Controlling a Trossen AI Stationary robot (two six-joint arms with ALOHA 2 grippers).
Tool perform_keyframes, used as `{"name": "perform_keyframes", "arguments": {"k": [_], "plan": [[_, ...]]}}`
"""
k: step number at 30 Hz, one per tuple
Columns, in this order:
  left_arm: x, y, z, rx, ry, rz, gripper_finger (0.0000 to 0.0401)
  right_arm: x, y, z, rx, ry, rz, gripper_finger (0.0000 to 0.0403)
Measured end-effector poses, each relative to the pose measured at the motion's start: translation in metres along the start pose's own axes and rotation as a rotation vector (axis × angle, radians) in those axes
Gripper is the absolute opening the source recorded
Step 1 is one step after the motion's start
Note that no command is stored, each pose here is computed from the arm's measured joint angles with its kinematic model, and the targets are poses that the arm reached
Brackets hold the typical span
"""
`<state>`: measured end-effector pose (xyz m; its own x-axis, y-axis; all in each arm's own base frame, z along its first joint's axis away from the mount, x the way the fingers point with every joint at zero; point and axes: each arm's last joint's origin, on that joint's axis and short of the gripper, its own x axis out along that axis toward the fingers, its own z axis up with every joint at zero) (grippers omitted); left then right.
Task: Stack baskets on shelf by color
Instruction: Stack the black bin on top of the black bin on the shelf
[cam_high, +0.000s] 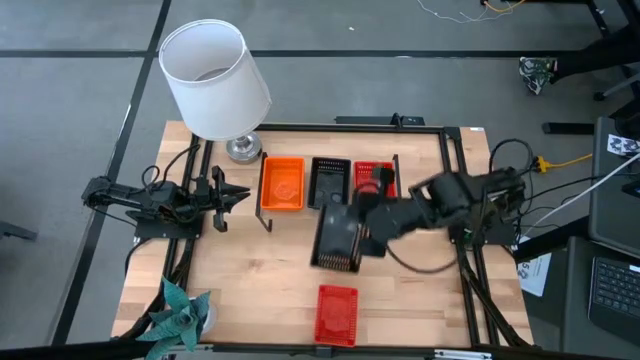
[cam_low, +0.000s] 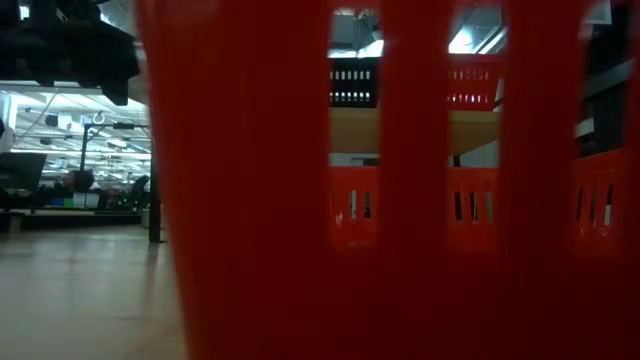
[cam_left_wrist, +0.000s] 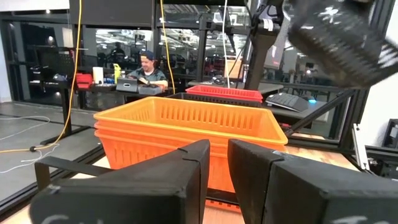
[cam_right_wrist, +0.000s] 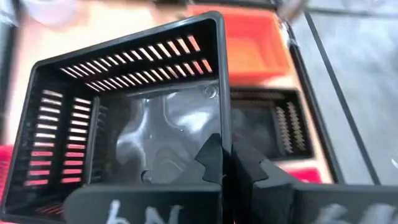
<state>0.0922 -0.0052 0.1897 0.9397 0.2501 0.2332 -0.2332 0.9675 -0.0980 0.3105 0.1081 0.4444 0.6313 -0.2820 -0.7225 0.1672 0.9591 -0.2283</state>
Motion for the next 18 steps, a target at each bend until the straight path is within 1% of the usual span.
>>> {"name": "perform_keyframes", "arguments": {"k": [3,7,10,14,18], "plan": [[0.000,0.000,0.000,0.000,0.000,0.000,0.0050,0.011,-0.020,0.001,-0.004,0.054,-0.026,0.0000],[0.000,0.000,0.000,0.000,0.000,0.000,0.0050,0.027,-0.049,0.007,-0.025,0.094,0.028,0.0000],[0.000,0.000,0.000,0.000,0.000,0.000,0.0050,0.034,-0.077,0.009,0.002,0.115,0.031,0.0000],[0.000,0.000,0.000,0.000,0.000,0.000,0.0050,0.035,-0.120,0.007,0.038,0.115,0.093,0.0000],[0.000,0.000,0.000,0.000,0.000,0.000,0.0050,0.048,-0.158,0.009,0.095,0.056,0.179,0.0000]]}}
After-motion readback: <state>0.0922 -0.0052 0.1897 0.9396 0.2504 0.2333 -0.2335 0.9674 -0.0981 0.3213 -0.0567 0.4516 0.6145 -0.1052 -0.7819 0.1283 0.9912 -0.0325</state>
